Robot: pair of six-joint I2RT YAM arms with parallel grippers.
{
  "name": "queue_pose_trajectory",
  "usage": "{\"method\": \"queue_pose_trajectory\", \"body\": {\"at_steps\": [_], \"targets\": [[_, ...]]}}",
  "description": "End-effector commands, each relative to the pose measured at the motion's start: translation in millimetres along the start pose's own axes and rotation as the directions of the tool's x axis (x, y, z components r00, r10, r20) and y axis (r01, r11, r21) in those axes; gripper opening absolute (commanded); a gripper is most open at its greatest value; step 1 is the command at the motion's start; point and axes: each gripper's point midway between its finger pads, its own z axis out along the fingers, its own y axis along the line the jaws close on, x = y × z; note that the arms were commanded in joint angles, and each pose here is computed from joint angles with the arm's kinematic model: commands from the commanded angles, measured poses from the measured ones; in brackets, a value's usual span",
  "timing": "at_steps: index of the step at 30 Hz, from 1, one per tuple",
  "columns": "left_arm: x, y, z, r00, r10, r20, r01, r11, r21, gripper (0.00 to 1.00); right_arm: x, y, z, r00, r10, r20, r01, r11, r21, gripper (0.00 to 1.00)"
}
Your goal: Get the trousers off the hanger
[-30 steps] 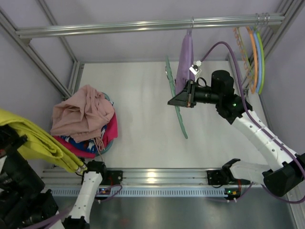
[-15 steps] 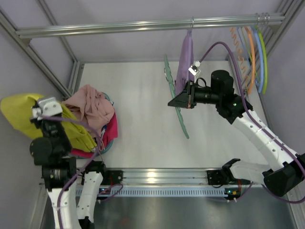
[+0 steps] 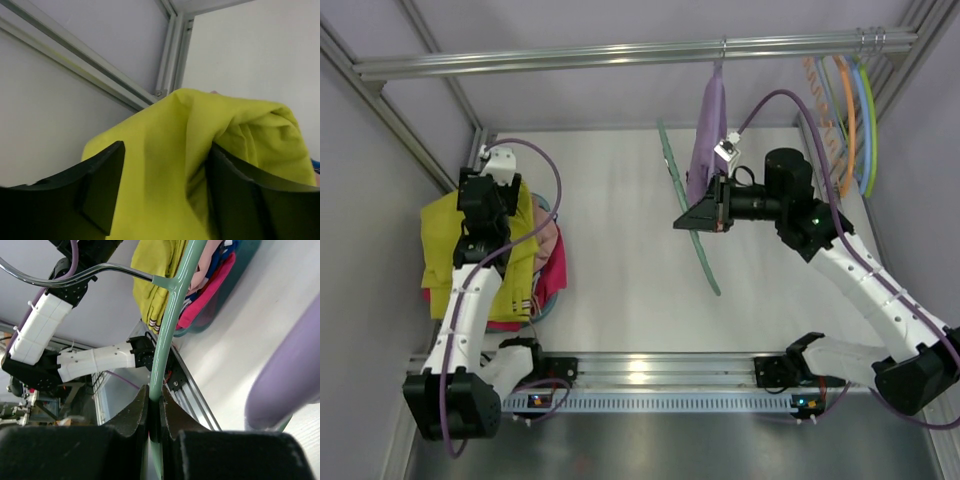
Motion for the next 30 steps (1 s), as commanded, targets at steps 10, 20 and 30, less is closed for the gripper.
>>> {"method": "queue_pose_trajectory", "body": {"at_steps": [10,20,30], "targets": [[-146.4,-54.0,-190.9,0.739,-0.229,0.634,-0.276,0.755,0.595,0.88,8.0,63.4,-17.6,0.994,-0.094,-0.06,0.075,0.961,-0.268,0.0],[-153.5,-94.2,-250.2,0.51,-0.292,0.809,-0.643,0.495,0.584,0.86,25.3,100.7,-4.2,0.977,-0.092,-0.19,0.004,0.908,-0.42,0.0],[-174.8,-119.1,-249.7,0.411,-0.282,0.867,-0.725,0.476,0.498,0.86,40.4,139.0,38.7,0.947,-0.129,-0.295,-0.048,0.85,-0.525,0.0]]}}
